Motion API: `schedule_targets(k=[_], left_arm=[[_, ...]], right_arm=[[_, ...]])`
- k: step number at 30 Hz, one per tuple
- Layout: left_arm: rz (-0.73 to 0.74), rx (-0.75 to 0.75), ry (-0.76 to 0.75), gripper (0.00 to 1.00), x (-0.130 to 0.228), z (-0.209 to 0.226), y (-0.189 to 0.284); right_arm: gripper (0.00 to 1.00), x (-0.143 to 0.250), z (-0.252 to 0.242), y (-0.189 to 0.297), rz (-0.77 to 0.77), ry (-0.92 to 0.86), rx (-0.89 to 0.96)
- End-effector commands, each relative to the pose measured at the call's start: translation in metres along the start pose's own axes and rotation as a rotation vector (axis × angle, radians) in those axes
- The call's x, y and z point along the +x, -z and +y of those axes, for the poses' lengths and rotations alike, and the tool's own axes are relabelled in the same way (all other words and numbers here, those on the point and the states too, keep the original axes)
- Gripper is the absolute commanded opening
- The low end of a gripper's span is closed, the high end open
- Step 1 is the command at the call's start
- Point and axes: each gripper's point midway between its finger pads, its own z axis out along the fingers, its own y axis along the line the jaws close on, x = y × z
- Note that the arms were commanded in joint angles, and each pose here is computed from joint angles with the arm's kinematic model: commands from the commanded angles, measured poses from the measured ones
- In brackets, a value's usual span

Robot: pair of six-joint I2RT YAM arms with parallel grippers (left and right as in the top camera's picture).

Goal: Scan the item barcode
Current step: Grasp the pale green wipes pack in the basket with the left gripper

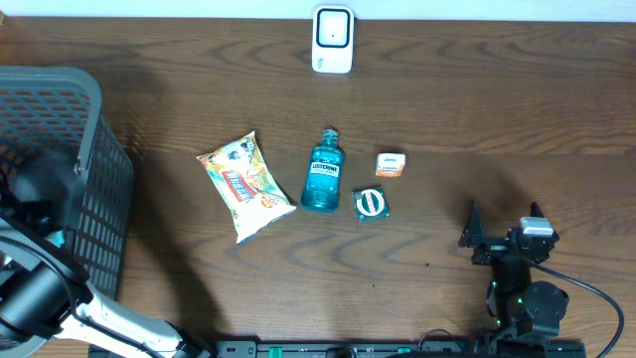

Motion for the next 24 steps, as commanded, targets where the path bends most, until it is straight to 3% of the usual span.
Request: schedule_targets(k=[1, 4, 7, 10, 16, 19, 24], left_arm=[[0.105, -0.111, -0.063, 0.56, 0.025, 0.017, -0.041], [0.116, -0.121, -0.072, 0.34, 0.027, 0.019, -0.04], [0.133, -0.132, -0.075, 0.23, 0.031, 0.023, -0.038], [0.159, -0.104, -0.084, 0.2, 0.036, 0.02, -0.033], [0.182, 0.131, -0.088, 0.2, 0.042, -0.005, 0.014], [0.143, 0.337, -0.108, 0.2, 0.04, -0.024, 0.064], [0.016, 0.759, -0.18, 0.2, 0.051, -0.045, 0.184]], right_arm=[[0.99, 0.001, 0.0, 0.0, 0.001, -0.007, 0.0], [0.99, 0.001, 0.0, 0.0, 0.001, -0.007, 0.0], [0.99, 0.001, 0.0, 0.0, 0.001, -0.007, 0.0], [0.99, 0.0, 0.0, 0.0, 0.0, -0.007, 0.0], [0.99, 0.001, 0.0, 0.0, 0.001, -0.007, 0.0], [0.99, 0.001, 0.0, 0.0, 0.001, -0.007, 0.0], [0.99, 0.001, 0.0, 0.0, 0.001, -0.007, 0.0]])
